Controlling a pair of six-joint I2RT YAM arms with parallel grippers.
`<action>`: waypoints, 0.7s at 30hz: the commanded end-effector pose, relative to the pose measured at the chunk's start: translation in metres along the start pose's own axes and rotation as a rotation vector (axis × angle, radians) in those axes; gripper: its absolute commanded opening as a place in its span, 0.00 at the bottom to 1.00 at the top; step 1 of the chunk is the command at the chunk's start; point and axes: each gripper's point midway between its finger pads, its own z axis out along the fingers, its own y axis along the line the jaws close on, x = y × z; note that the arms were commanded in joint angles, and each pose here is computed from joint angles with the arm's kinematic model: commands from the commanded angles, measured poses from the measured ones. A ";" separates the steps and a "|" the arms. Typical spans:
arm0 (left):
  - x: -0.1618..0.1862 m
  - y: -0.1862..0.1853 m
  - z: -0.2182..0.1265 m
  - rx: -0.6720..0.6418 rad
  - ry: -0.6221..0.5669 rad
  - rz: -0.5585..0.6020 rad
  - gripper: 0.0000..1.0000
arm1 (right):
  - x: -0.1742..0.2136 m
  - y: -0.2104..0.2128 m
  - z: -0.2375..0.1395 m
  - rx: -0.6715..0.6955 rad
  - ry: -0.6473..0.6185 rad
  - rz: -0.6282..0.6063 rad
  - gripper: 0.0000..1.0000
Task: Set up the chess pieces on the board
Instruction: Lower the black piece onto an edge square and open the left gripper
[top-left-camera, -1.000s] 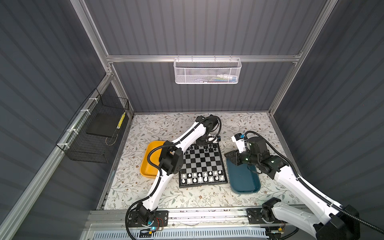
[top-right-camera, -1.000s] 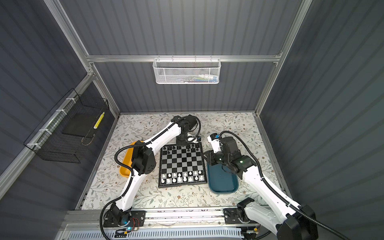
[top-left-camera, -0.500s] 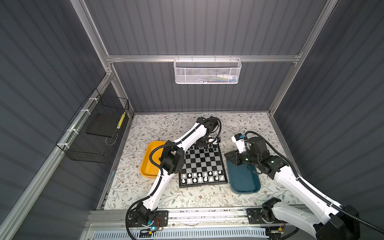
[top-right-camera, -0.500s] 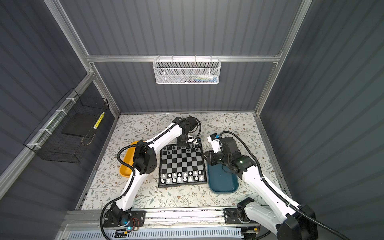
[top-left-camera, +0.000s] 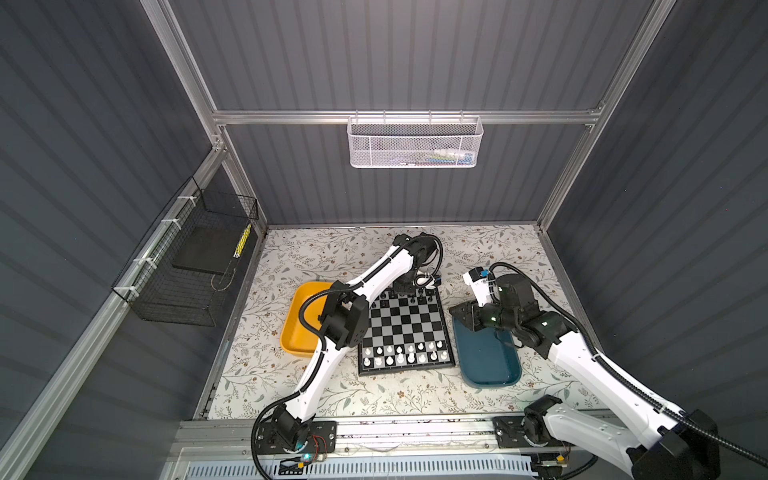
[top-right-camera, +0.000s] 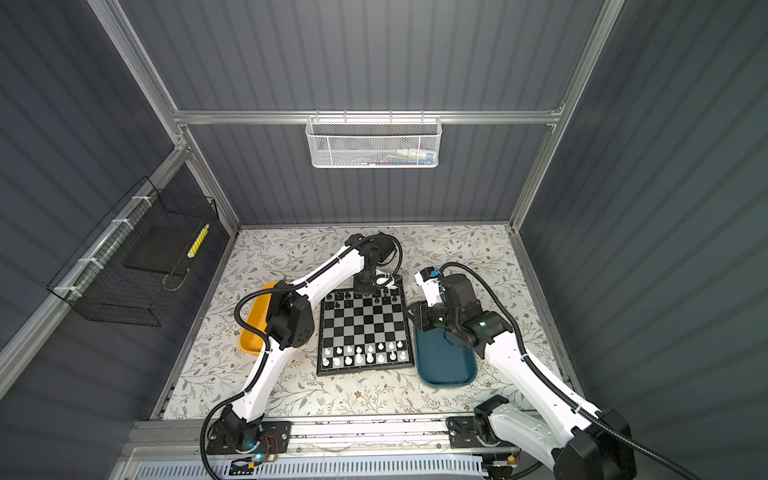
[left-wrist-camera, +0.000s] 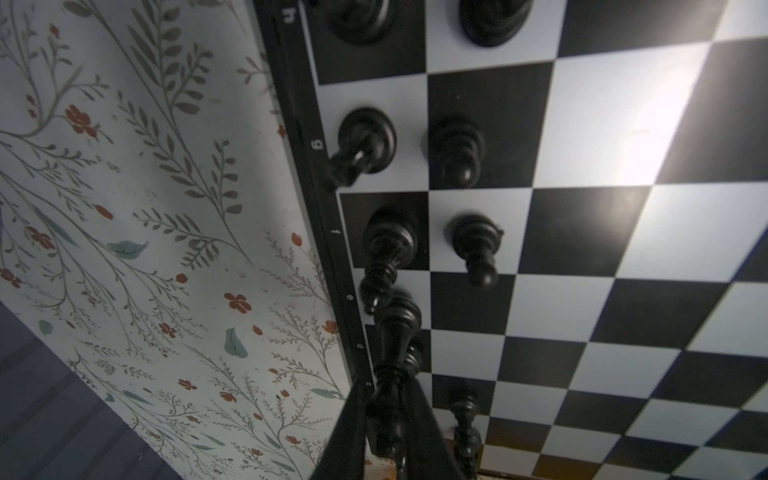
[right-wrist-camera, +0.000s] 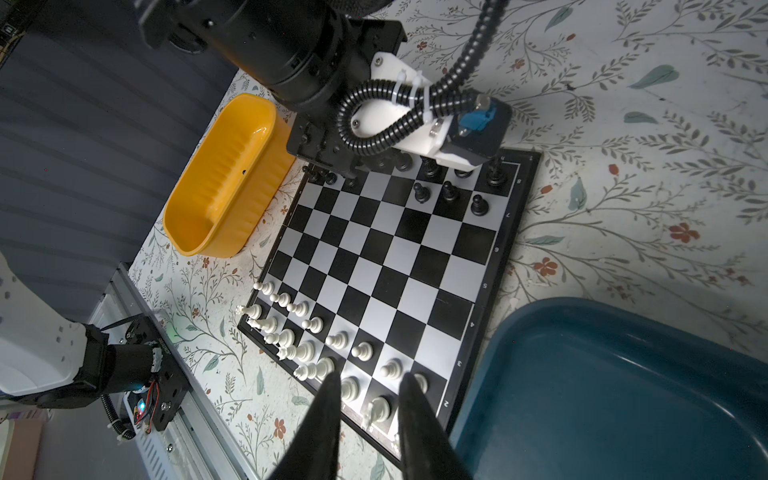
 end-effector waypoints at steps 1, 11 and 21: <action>-0.002 -0.011 0.012 0.046 0.017 0.020 0.20 | 0.005 -0.002 0.001 0.007 0.011 0.000 0.27; -0.003 -0.010 0.012 0.040 0.014 0.019 0.27 | 0.005 -0.002 0.001 0.007 0.011 0.000 0.27; -0.004 -0.003 0.002 0.007 -0.001 0.013 0.43 | 0.004 -0.003 0.001 0.008 0.010 0.000 0.27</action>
